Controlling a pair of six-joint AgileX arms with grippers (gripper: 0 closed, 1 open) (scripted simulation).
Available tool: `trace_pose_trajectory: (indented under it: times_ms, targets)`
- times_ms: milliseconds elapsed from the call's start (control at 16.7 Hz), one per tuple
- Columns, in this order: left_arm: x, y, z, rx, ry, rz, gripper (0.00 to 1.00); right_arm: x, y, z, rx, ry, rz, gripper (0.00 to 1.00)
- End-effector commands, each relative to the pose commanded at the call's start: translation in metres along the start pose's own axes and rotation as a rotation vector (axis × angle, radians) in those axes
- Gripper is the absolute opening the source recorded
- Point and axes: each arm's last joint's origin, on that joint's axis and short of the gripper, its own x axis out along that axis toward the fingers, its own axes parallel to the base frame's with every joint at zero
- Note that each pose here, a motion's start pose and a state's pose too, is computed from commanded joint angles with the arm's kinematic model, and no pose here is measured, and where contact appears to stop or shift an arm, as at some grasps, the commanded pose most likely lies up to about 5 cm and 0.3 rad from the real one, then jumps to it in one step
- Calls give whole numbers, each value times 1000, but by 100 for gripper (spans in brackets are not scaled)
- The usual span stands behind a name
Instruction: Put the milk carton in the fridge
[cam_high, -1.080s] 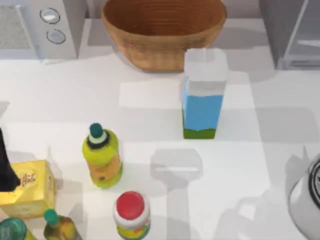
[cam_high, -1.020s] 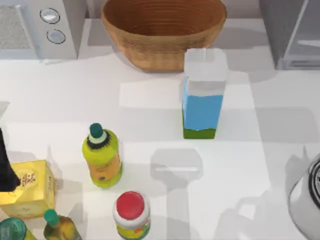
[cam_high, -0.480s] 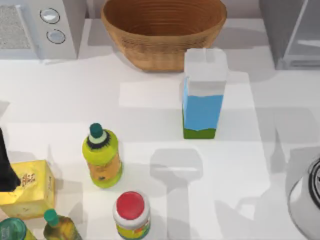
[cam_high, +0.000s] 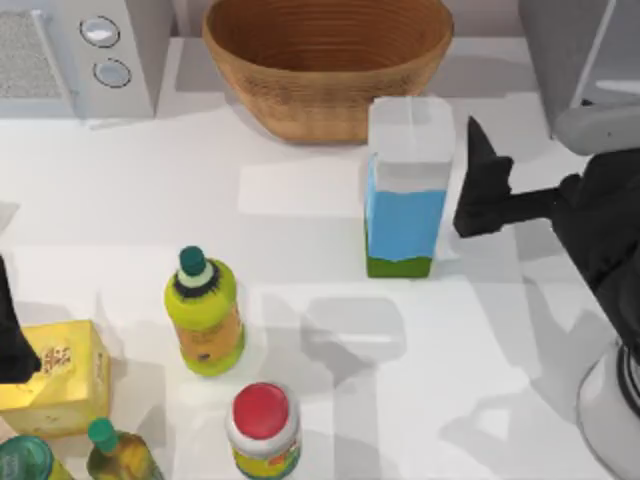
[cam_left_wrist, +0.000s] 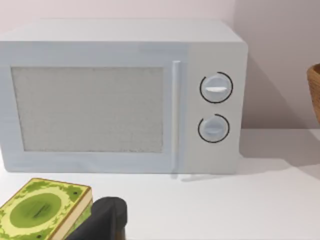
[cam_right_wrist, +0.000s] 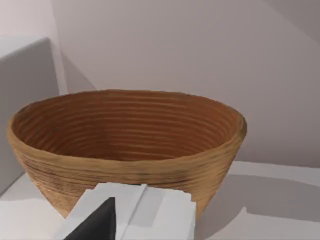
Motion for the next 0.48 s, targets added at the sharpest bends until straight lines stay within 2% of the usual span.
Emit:
trace_pose_trajectory:
  times_ms: [180,480]
  targets:
    - [0,0,0,0,0,0,100,36,43,-39,2,66,-38,100]
    - [0,0,0,0,0,0,100,65,83,-108,-13,127,-180,100]
